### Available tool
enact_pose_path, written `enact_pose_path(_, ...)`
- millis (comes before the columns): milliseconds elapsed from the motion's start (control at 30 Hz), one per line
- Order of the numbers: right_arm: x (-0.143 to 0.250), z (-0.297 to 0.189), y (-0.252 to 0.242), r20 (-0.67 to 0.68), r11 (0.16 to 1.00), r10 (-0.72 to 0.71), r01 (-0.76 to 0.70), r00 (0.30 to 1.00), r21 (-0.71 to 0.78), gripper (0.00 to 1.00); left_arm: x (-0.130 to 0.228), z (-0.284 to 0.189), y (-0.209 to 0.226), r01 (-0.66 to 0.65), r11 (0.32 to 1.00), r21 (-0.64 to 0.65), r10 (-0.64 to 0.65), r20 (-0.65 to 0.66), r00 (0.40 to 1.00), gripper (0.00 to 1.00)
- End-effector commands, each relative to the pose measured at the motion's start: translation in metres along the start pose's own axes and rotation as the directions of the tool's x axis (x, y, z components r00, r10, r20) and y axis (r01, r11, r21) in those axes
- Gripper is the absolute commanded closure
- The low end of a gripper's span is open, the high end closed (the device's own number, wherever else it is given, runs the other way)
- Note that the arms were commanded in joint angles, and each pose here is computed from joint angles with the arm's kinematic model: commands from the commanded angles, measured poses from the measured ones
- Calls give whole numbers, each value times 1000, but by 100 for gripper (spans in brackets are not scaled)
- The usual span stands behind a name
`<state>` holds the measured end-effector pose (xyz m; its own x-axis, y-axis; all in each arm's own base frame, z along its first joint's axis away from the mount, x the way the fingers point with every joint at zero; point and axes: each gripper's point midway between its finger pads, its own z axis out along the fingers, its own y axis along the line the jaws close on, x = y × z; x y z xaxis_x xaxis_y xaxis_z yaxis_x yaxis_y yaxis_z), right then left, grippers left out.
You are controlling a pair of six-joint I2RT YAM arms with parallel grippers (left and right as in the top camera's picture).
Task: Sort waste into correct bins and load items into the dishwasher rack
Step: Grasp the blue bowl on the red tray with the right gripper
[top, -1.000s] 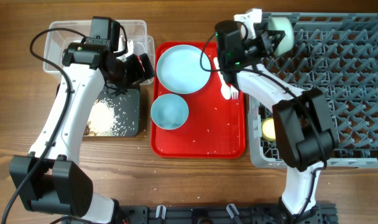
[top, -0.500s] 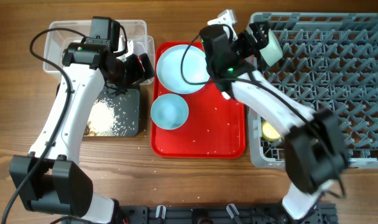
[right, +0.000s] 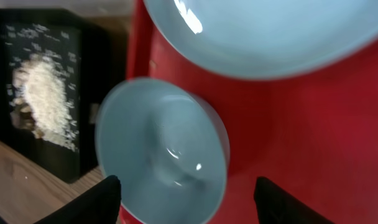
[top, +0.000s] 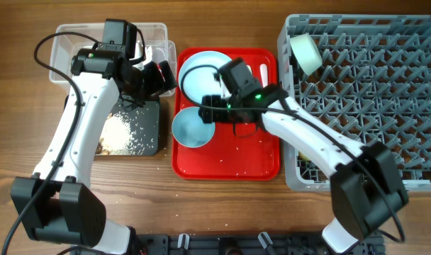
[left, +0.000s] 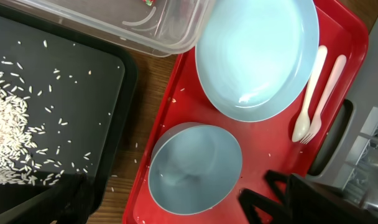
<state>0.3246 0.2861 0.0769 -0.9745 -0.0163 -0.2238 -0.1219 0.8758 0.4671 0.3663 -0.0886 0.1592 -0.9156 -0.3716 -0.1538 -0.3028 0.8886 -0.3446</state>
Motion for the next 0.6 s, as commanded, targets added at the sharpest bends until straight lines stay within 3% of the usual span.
enact_pose_path(0, 22, 21, -13, -97, 986, 169, -167, 981, 28, 41, -5, -10, -4, -5, 1000, 15, 4, 28, 1000, 0)
enact_pose_path(200, 35, 35, -25, -152, 970, 241, -232, 959, 74, 63, -5, -10, -4, -5, 1000, 15, 4, 28, 1000, 0)
enact_pose_path(400, 37, 44, -31, -185, 963, 271, -263, 945, 68, 66, -5, -10, -4, -5, 1000, 15, 4, 28, 1000, 0)
enact_pose_path(433, 37, 44, -31, -187, 962, 274, -266, 943, 67, 71, -5, -10, -4, -5, 1000, 15, 4, 28, 1000, 0)
enact_pose_path(500, 35, 44, -32, -183, 961, 277, -269, 943, 65, 96, -5, -10, -4, -5, 1000, 16, 4, 29, 1000, 0)
enact_pose_path(567, 30, 40, -30, -180, 961, 277, -274, 944, 46, 96, -5, -10, -4, -5, 1000, 16, 4, 29, 1000, 0)
